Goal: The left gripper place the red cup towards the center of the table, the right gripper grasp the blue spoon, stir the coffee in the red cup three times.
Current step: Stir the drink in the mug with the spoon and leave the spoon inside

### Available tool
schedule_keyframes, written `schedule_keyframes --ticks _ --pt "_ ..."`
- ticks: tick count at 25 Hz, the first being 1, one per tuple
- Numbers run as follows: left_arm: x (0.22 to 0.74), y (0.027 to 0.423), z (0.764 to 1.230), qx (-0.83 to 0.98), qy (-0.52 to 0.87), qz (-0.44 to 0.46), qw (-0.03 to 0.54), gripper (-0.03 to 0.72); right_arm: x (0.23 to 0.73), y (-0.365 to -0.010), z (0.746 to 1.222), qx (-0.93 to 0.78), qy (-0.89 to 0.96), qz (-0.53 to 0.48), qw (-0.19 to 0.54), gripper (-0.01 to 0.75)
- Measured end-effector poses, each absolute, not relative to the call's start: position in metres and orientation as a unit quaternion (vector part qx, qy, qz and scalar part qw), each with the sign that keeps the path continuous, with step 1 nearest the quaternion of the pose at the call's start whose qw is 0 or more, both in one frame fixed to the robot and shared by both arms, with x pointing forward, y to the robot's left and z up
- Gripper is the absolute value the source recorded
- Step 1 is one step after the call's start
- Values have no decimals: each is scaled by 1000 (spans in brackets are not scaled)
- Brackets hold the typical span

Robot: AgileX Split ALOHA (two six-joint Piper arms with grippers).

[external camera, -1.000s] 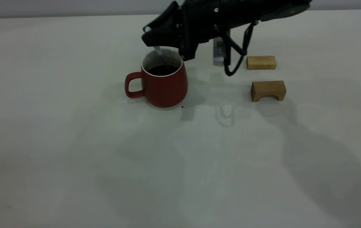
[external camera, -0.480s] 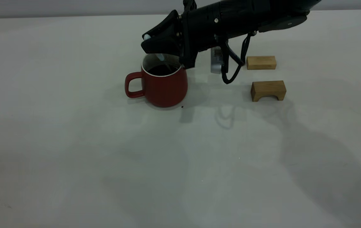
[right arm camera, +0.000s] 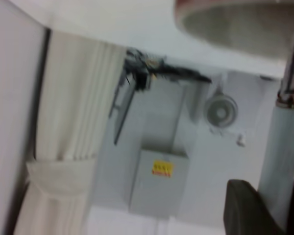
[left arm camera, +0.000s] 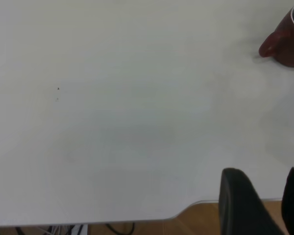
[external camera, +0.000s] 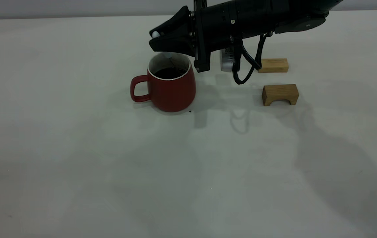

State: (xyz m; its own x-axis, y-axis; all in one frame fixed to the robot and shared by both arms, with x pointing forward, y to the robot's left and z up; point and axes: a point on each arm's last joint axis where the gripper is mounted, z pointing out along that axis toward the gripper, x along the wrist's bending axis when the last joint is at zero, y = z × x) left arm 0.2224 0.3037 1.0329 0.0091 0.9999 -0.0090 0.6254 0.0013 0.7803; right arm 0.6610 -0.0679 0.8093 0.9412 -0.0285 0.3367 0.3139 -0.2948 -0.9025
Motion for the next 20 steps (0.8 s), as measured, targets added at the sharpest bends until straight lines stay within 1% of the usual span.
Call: schedule_keyframes --ticks 3,8,10,14,16,20 --pt "222 304 1033 639 636 302 310 287 657 -66 814 -777 -79 -117 614 153" --pt "222 304 1033 639 636 302 310 287 656 -66 814 -781 -35 -73 620 153" --pt "222 304 1033 639 636 302 310 287 657 -67 811 -791 -33 -78 606 153" --pt "222 304 1033 639 636 302 310 287 661 -68 808 -800 -65 -126 583 153" --pt "222 304 1033 639 636 302 310 287 661 -68 809 -793 -87 -140 586 153" --pt "222 304 1033 639 636 302 310 287 656 -63 812 -778 -103 -131 606 153"
